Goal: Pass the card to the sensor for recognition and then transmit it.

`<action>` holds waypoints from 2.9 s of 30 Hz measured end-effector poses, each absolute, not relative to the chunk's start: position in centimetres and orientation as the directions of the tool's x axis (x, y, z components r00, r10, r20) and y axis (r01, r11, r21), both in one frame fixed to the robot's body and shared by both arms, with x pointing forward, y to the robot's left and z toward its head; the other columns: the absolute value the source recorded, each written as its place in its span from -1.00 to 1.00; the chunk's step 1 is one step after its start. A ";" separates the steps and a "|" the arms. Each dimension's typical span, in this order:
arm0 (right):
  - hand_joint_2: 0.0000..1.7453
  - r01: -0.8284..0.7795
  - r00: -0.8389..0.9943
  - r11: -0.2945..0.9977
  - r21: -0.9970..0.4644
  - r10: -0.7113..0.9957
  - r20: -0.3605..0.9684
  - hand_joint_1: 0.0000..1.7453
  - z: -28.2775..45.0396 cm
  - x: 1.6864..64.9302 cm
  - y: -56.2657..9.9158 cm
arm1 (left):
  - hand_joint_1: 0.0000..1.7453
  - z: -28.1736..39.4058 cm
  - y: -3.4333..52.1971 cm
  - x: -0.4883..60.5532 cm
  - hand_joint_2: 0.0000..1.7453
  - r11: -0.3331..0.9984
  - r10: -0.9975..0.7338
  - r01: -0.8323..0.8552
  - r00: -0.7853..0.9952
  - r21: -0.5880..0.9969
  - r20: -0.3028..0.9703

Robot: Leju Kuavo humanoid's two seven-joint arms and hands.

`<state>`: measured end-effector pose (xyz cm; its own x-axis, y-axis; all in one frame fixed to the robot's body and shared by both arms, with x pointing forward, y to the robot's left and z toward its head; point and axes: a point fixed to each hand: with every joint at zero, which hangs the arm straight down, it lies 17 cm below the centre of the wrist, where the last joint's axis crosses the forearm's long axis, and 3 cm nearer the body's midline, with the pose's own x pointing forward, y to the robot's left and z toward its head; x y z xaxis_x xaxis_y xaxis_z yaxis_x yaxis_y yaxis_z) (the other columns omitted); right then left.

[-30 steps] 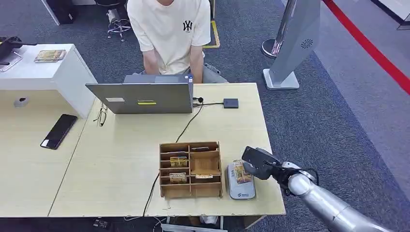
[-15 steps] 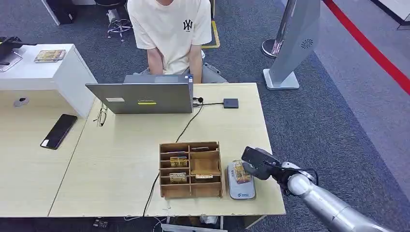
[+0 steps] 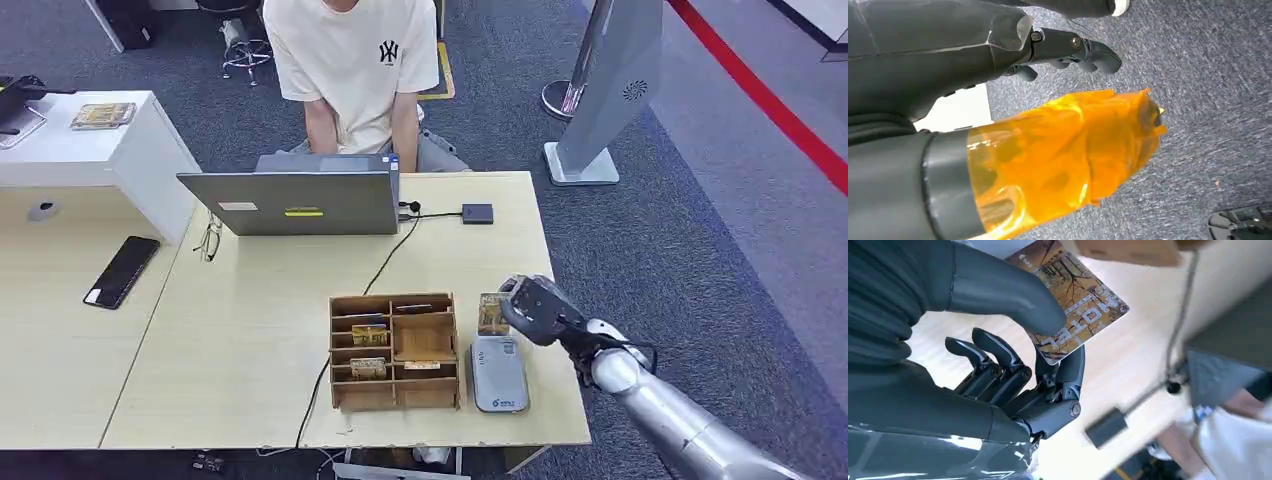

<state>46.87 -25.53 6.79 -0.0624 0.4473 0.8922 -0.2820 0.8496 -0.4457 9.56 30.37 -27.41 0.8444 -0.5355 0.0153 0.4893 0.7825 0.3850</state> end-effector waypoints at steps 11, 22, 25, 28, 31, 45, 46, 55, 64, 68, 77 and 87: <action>1.00 -0.202 -0.169 0.919 -0.339 0.308 0.936 1.00 11.2 48.1 -23.2 | -1.00 -27.4 30.3 9.7 -1.00 0.782 -0.536 0.486 0.844 0.391 0.025; 1.00 -0.233 -0.290 0.943 -0.239 0.167 0.942 1.00 15.6 48.9 -18.6 | -1.00 -27.3 30.1 10.0 -1.00 0.773 -0.552 0.498 0.834 0.394 0.028; 1.00 -0.266 -0.324 0.942 -0.206 0.114 0.939 1.00 17.2 49.2 -16.9 | -1.00 -27.3 30.1 10.2 -1.00 0.769 -0.558 0.502 0.830 0.396 0.030; 1.00 -0.300 -0.357 0.935 -0.187 0.072 0.931 1.00 18.9 49.5 -15.2 | -1.00 -27.3 30.1 10.4 -1.00 0.763 -0.567 0.509 0.823 0.399 0.034; 1.00 -0.333 -0.394 0.926 -0.176 0.033 0.919 1.00 20.9 49.8 -13.4 | -1.00 -27.2 30.0 10.8 -1.00 0.757 -0.575 0.514 0.817 0.403 0.039; 1.00 -0.402 -0.537 0.888 -0.222 -0.033 0.843 1.00 29.8 51.2 -5.6 | -1.00 -26.9 29.7 12.4 -1.00 0.700 -0.651 0.578 0.758 0.419 0.040; 1.00 -0.397 -0.545 0.889 -0.230 -0.027 0.838 1.00 30.4 51.5 -5.3 | -1.00 -26.9 29.7 12.5 -1.00 0.696 -0.654 0.582 0.755 0.420 0.039; 1.00 -0.286 -0.604 0.894 -0.344 0.110 0.789 1.00 33.2 53.9 -2.8 | -1.00 -26.7 29.6 13.3 -1.00 0.651 -0.700 0.626 0.714 0.430 0.021; 1.00 -0.240 -0.602 0.879 -0.411 0.197 0.774 1.00 33.8 55.5 -1.1 | -1.00 -26.5 29.8 14.1 -1.00 0.616 -0.729 0.653 0.684 0.441 0.006; 1.00 -0.211 -0.590 0.875 -0.435 0.241 0.771 1.00 33.3 56.0 -1.0 | -1.00 -26.5 29.9 14.2 -1.00 0.605 -0.738 0.663 0.675 0.441 -0.002; 1.00 -0.053 -0.521 0.847 -0.529 0.428 0.738 1.00 30.8 58.6 -2.5 | -1.00 -26.1 30.2 15.6 -1.00 0.573 -0.761 0.687 0.649 0.447 -0.021; 1.00 -0.006 -0.478 0.817 -0.577 0.504 0.719 1.00 29.1 59.3 -3.5 | -1.00 -26.0 30.2 15.8 -1.00 0.560 -0.770 0.694 0.638 0.452 -0.025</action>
